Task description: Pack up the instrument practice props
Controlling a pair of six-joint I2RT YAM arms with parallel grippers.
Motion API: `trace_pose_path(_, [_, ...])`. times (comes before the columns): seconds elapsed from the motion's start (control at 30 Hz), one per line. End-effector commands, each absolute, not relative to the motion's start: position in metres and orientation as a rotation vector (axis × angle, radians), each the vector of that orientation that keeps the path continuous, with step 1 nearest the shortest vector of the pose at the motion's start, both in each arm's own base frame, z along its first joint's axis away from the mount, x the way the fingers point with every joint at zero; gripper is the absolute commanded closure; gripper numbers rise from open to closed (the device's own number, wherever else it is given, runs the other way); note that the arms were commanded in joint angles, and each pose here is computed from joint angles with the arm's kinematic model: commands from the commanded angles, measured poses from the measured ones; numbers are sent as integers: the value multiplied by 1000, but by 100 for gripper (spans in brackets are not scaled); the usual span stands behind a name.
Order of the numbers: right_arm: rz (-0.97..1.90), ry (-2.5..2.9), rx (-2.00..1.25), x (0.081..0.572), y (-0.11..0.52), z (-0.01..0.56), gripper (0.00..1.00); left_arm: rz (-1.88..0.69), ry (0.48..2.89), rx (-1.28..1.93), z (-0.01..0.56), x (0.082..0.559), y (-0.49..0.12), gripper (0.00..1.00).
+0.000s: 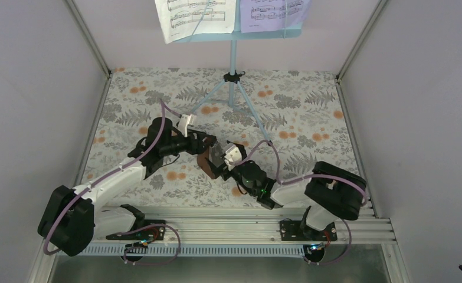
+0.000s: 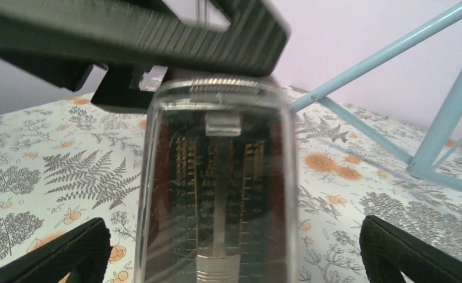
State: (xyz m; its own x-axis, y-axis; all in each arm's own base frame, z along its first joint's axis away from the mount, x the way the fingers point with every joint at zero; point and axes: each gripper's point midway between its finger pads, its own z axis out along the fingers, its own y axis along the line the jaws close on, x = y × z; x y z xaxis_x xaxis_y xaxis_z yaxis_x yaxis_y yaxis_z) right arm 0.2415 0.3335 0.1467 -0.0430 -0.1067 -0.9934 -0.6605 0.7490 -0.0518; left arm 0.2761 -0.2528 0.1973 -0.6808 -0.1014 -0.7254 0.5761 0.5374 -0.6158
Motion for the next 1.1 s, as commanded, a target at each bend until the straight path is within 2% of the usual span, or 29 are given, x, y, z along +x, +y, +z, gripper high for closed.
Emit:
trace_pose_path(0.0, [472, 1565, -575, 239, 315, 164, 0, -1063, 2044, 385, 210, 282, -245, 26])
trace_pose_path(0.13, [496, 1565, -548, 232, 300, 180, 0, -960, 1993, 386, 235, 291, -235, 6])
trace_pose_path(0.23, [488, 1564, -457, 232, 277, 194, 0, -876, 1953, 402, 251, 295, -227, 0])
trace_pose_path(0.4, [431, 1648, -260, 261, 228, 200, 0, -806, 1929, 578, 261, 286, -241, 0])
trace_pose_path(0.57, [463, 1665, -113, 276, 184, 211, 0, -691, 2026, 733, 228, 271, -270, 0])
trace_pose_path(0.7, [451, 1649, -47, 278, 158, 220, 0, -616, 2084, 726, 209, 274, -273, 0])
trace_pose_path(1.07, [507, 1657, 10, 271, 145, 211, 0, -531, 2149, 718, 188, 272, -268, 1])
